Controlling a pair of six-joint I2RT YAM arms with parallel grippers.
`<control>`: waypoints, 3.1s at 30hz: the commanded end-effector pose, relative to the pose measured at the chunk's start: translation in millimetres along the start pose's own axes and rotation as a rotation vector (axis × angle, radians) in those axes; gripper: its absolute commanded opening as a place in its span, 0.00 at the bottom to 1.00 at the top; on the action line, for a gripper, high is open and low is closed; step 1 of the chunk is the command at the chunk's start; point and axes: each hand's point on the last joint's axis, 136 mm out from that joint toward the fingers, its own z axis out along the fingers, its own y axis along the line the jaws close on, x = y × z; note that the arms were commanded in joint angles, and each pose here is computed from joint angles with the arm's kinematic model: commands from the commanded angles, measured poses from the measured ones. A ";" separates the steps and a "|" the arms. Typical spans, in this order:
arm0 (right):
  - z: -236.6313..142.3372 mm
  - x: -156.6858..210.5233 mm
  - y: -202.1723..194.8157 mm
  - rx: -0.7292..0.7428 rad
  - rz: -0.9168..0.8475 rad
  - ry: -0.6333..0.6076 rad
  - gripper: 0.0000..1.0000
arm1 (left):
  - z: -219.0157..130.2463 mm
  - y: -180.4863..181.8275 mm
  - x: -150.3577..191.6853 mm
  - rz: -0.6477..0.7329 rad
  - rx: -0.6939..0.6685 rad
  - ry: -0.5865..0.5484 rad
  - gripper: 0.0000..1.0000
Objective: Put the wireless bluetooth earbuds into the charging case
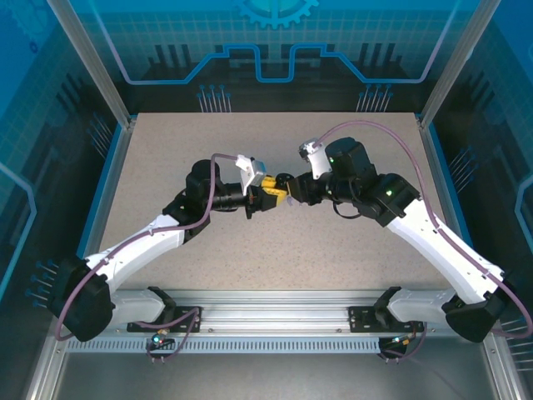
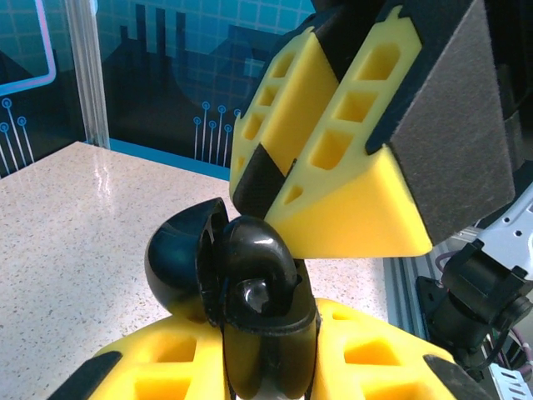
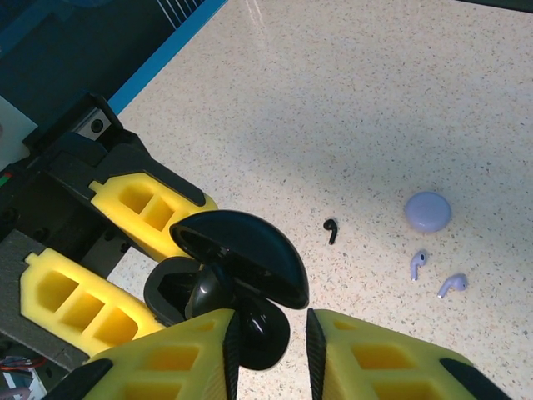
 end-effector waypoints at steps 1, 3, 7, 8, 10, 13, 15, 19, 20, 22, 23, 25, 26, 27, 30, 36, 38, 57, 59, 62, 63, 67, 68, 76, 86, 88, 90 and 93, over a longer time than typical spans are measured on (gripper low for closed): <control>-4.7 -4.0 -0.3 0.002 -0.005 0.007 0.30 | -4.5 -17.2 -23.8 0.059 0.062 -0.054 0.11; -5.1 -5.2 3.8 -0.019 -0.012 0.008 0.31 | -4.2 -18.3 -23.3 0.060 0.068 -0.051 0.11; -4.9 -3.2 5.6 -0.026 -0.024 0.029 0.32 | -4.2 -19.9 -22.7 0.059 0.078 -0.047 0.11; -4.8 -2.8 4.6 -0.021 -0.026 0.033 0.32 | -4.4 -19.2 -22.6 0.060 0.075 -0.047 0.11; -5.4 -1.4 3.8 -0.014 -0.028 0.040 0.34 | -3.9 -17.7 -23.1 0.057 0.067 -0.047 0.11; -7.6 -0.4 0.7 0.005 -0.030 0.041 0.34 | -3.1 -12.4 -22.0 0.049 0.040 -0.046 0.11; -11.3 -1.1 -1.7 0.021 -0.030 0.030 0.37 | -2.8 -5.5 -20.8 0.040 0.002 -0.045 0.11; -21.1 -6.6 -8.7 0.065 -0.023 -0.024 0.40 | -5.4 10.7 -15.5 0.007 -0.078 -0.034 0.10; -23.4 -7.0 -13.1 0.088 -0.018 -0.037 0.40 | -6.4 13.4 -13.7 -0.001 -0.086 -0.031 0.10; -27.0 -6.5 -24.0 0.144 0.003 -0.051 0.40 | -10.0 19.5 -10.2 -0.022 -0.108 -0.025 0.10; -27.9 -5.3 -30.0 0.173 0.017 -0.052 0.40 | -12.7 22.3 -9.5 -0.031 -0.119 -0.028 0.10; -27.3 -0.8 -41.0 0.217 0.045 -0.041 0.41 | -19.3 26.5 -7.8 -0.046 -0.138 -0.034 0.10; -25.5 2.7 -46.9 0.236 0.062 -0.031 0.41 | -23.4 29.0 -6.2 -0.052 -0.151 -0.036 0.10; -23.9 5.7 -51.9 0.248 0.079 -0.020 0.41 | -26.9 30.1 -5.7 -0.057 -0.161 -0.039 0.10; -11.6 17.6 -64.4 0.253 0.126 0.032 0.42 | -41.0 34.0 -4.1 -0.076 -0.196 -0.050 0.10; 34.8 40.1 -66.7 0.160 0.130 0.148 0.45 | -69.1 33.2 -1.3 -0.113 -0.253 -0.072 0.10; 56.1 48.2 -63.8 0.117 0.125 0.205 0.46 | -77.3 30.6 0.1 -0.127 -0.271 -0.074 0.10; 226.9 92.3 -34.3 -0.070 0.083 0.557 0.51 | -107.6 20.7 1.7 -0.194 -0.344 -0.103 0.11; 238.3 98.1 -33.9 -0.065 0.074 0.591 0.51 | -108.0 19.6 2.8 -0.194 -0.342 -0.099 0.11; 251.0 106.0 -33.1 -0.053 0.054 0.634 0.51 | -108.6 18.9 5.1 -0.195 -0.344 -0.092 0.12; 253.8 108.8 -33.0 -0.047 0.050 0.647 0.51 | -108.8 18.5 5.2 -0.193 -0.344 -0.091 0.11; 263.6 116.7 -38.8 0.005 0.038 0.688 0.51 | -108.4 17.8 6.8 -0.196 -0.339 -0.086 0.12; 265.7 119.2 -40.0 0.020 0.032 0.698 0.50 | -108.5 18.1 7.2 -0.195 -0.341 -0.084 0.12; 279.6 133.5 -48.1 0.088 0.014 0.753 0.49 | -108.6 18.4 7.8 -0.197 -0.342 -0.087 0.12; 288.9 138.9 -59.3 0.178 -0.002 0.776 0.48 | -108.3 18.7 7.4 -0.196 -0.340 -0.090 0.12; 290.8 138.9 -60.4 0.185 0.001 0.778 0.47 | -108.2 18.8 8.5 -0.199 -0.340 -0.088 0.12; 293.0 140.0 -60.7 0.187 0.002 0.780 0.47 | -108.1 18.6 8.3 -0.198 -0.340 -0.088 0.12; 295.8 143.0 -60.1 0.192 0.001 0.786 0.46 | -108.1 18.8 8.6 -0.198 -0.341 -0.087 0.11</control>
